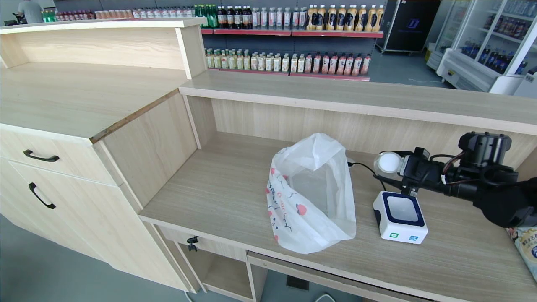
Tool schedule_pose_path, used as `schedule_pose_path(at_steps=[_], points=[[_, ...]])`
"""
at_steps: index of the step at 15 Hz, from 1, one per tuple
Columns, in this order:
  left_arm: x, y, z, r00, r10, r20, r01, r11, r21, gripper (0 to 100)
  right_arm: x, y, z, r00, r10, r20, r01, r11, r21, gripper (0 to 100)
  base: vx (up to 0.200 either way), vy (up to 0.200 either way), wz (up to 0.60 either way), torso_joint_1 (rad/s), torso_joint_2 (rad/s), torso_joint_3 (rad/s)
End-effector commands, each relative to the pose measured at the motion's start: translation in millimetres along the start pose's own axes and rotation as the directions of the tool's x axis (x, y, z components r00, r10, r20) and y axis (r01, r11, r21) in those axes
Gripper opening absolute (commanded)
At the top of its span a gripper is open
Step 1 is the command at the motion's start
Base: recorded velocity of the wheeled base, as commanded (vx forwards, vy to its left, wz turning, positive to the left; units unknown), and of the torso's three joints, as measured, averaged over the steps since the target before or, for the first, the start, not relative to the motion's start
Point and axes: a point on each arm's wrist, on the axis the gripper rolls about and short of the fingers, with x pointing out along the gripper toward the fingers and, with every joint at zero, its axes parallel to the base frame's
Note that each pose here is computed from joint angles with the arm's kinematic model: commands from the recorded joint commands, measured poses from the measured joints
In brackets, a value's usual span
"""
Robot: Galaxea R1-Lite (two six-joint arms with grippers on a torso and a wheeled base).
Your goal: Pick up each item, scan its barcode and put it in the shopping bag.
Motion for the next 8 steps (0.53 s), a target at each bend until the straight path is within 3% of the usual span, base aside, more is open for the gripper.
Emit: schedule_pose_path(at_steps=[1,8], points=[[0,0.0,0.0,1.0,-0.001,-0.001,0.001,1.0,0.0,100,-12,-6,11,1.0,-0.008,0.001,0.008,1.0,-0.015,0,0.0,0.0,0.0,0.0,0.0,0.0],[0,0.0,0.0,1.0,-0.001,-0.001,0.001,1.0,0.0,100,-33,-6,5,0.996,0.051,-0.07,-0.055,0.997,-0.052,0,0.0,0.0,0.0,0.0,0.0,0.0]])
